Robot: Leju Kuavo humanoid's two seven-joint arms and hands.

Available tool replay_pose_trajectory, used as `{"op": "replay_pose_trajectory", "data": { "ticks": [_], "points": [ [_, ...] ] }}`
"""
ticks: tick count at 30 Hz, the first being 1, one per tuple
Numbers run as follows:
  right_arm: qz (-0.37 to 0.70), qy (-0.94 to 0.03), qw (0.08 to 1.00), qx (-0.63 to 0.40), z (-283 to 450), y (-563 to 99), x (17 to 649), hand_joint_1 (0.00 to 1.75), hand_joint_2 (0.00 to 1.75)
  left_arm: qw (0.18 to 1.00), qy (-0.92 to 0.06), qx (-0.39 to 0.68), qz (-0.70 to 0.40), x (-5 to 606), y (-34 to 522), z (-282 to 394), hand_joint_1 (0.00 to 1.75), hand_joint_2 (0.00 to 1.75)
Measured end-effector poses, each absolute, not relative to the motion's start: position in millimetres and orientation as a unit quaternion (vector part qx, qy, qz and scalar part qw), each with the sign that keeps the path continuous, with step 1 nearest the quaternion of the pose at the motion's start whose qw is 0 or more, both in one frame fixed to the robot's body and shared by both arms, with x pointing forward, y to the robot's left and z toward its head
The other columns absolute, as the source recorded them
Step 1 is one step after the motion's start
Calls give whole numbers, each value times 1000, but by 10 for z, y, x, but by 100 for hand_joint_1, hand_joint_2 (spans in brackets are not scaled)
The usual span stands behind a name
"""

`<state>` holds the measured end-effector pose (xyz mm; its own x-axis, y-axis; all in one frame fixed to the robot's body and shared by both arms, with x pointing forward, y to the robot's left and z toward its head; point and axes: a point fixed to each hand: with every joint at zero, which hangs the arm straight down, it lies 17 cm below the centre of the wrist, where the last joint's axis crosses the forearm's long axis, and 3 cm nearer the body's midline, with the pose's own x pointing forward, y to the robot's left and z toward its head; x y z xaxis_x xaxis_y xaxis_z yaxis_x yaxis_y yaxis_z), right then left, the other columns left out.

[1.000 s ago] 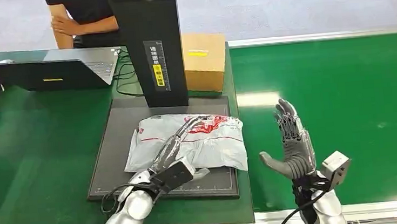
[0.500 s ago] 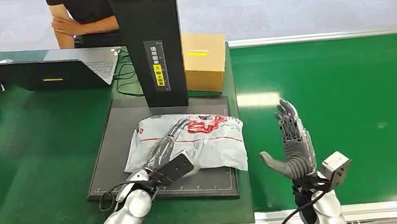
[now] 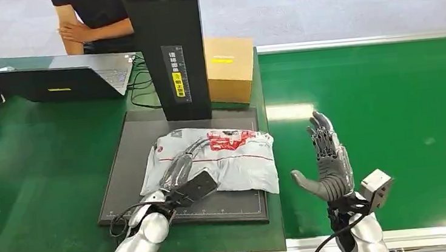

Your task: Moved the parcel from conveyor to table for the left to box.

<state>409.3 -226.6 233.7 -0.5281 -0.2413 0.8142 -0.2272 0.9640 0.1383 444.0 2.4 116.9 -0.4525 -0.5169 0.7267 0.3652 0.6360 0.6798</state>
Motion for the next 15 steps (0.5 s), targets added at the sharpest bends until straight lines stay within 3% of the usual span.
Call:
{"op": "replay_pose_trajectory", "data": {
  "ticks": [3, 4, 5, 6, 7, 15],
  "points": [
    [-8, -873, 468, 134, 2329, -2266, 4091, 0, 175, 523, -734, 53, -430, 4436, 23, 1137, 26, 175],
    [-8, -873, 468, 134, 2328, -2266, 4091, 0, 175, 525, -731, 53, -432, 4433, 21, 1119, 59, 175],
    [-8, -873, 468, 134, 2328, -2267, 4092, 0, 175, 527, -728, 54, -435, 4430, 20, 1101, 131, 175],
    [-8, -873, 468, 134, 2328, -2267, 4092, 0, 175, 528, -726, 53, -438, 4426, 16, 1086, 161, 175],
    [-8, -873, 469, 134, 2327, -2267, 4093, 0, 175, 529, -724, 53, -439, 4424, 17, 1075, 175, 175],
    [-10, -873, 470, 131, 2323, -2277, 4097, 0, 175, 531, -719, 51, -445, 4412, 7, 1038, 175, 175]
  ]
}}
